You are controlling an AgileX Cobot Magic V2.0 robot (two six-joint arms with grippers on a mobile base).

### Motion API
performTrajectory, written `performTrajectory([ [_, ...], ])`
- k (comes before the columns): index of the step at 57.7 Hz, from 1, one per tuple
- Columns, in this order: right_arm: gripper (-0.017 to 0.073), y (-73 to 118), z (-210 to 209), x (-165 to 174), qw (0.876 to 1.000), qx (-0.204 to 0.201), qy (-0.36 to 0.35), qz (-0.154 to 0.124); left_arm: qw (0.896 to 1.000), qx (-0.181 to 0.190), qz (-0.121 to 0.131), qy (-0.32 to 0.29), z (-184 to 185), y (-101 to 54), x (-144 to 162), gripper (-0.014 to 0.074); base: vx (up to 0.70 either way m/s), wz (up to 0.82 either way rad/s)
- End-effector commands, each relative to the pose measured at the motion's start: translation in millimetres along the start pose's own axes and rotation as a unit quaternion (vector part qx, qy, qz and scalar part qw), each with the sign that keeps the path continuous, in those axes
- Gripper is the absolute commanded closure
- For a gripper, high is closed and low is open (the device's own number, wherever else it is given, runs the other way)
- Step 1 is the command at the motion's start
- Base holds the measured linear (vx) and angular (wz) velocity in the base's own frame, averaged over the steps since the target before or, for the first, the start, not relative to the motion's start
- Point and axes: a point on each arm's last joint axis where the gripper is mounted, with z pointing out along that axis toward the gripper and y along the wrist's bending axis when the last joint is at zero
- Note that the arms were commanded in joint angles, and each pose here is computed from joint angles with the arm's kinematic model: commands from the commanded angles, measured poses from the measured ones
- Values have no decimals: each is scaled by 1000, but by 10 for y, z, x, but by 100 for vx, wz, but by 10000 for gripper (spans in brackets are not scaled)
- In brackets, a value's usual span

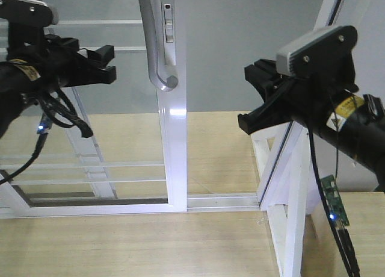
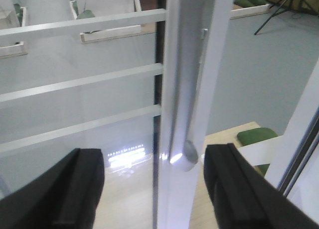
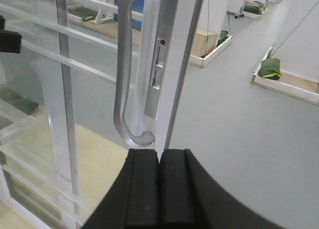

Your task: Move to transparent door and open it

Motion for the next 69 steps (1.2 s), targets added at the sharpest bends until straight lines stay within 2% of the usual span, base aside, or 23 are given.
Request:
performTrajectory([
  [1,565,-33,-179,-161,996,14,-82,15,995,14,-19,-100,69,-89,-210,55,0,0],
  [7,565,-32,-279,-107,996,16,-85,22,990,18,-41,-135,235,-96,-157,55,0,0],
  [12,565,-30,-312,-87,996,17,-82,12,988,19,-53,-141,413,-100,-119,55,0,0],
  [16,565,-30,-317,-89,996,18,-82,-2,989,19,-52,-136,564,-105,-106,55,0,0],
  [26,565,-31,-318,-94,996,19,-85,-7,989,21,-52,-137,837,-126,-120,55,0,0],
  [37,565,-34,-318,-94,996,23,-84,-36,988,22,-52,-141,1064,-148,-150,55,0,0],
  [56,565,-37,-318,-96,995,25,-85,-37,988,23,-53,-141,1426,-166,-221,60,0,0],
  [63,565,-36,-318,-93,996,25,-84,-37,991,21,-43,-123,1465,-169,-220,122,0,0],
  [69,565,-36,-318,-93,996,25,-84,-37,991,21,-43,-123,1465,-169,-220,283,0,0],
])
